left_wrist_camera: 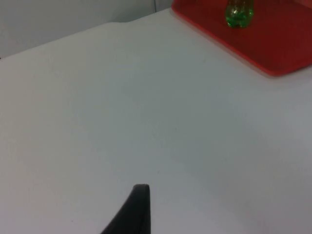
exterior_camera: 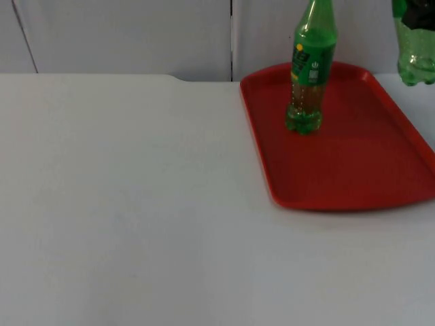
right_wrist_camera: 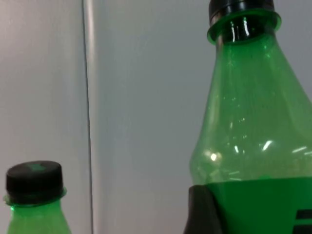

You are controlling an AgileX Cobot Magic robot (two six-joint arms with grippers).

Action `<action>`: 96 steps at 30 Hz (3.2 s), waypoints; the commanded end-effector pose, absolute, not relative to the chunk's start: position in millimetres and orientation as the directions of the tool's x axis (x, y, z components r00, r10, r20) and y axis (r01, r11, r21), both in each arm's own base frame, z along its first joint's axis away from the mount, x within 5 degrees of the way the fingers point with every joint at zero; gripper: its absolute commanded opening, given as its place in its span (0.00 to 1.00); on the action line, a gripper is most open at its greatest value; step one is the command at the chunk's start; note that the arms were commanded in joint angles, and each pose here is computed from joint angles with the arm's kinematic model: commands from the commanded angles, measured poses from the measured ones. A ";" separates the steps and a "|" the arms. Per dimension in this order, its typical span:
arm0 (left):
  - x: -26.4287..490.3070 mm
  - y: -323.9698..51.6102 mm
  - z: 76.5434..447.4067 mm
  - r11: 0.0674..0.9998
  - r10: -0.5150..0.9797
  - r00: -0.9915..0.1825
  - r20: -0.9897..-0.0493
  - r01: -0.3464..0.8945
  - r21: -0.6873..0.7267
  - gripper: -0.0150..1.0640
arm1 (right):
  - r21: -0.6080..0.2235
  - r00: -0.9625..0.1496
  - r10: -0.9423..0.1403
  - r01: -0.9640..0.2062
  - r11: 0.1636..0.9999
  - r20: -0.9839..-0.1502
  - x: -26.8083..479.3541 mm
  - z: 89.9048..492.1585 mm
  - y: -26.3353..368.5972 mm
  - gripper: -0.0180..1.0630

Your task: Place the bottle upright on the tray.

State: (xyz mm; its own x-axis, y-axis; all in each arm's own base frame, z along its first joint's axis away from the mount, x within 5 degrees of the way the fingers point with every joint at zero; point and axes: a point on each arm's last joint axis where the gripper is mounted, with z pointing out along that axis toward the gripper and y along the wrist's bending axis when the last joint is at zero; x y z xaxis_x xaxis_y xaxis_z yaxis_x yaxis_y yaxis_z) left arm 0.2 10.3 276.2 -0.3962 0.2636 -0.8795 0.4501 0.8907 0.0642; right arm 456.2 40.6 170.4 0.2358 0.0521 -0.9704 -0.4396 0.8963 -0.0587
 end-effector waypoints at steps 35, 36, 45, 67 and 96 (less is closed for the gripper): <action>0.2 10.0 274.9 0.889 0.261 -0.394 -0.881 0.453 0.061 0.99 | 0.010 0.297 0.164 -0.460 0.888 -0.941 531.3 86.7 59.1 0.02; 0.2 9.9 274.9 0.889 0.261 -0.394 -0.881 0.454 0.060 0.99 | 0.010 0.297 0.164 -0.460 0.888 -0.941 531.3 86.7 59.1 0.02; 0.0 9.7 274.9 0.888 0.259 -0.395 -0.881 0.456 0.057 0.99 | -0.037 0.316 0.122 -0.454 0.890 -0.941 531.0 86.6 59.9 0.02; -0.5 8.8 274.8 0.885 0.255 -0.398 -0.881 0.463 0.047 0.99 | 0.061 0.309 0.173 -0.340 0.938 -0.935 531.8 71.2 69.4 0.02; -0.5 8.8 274.8 0.885 0.255 -0.398 -0.881 0.463 0.047 0.99 | 0.024 0.284 0.140 -0.376 0.926 -0.949 529.0 56.6 73.0 0.71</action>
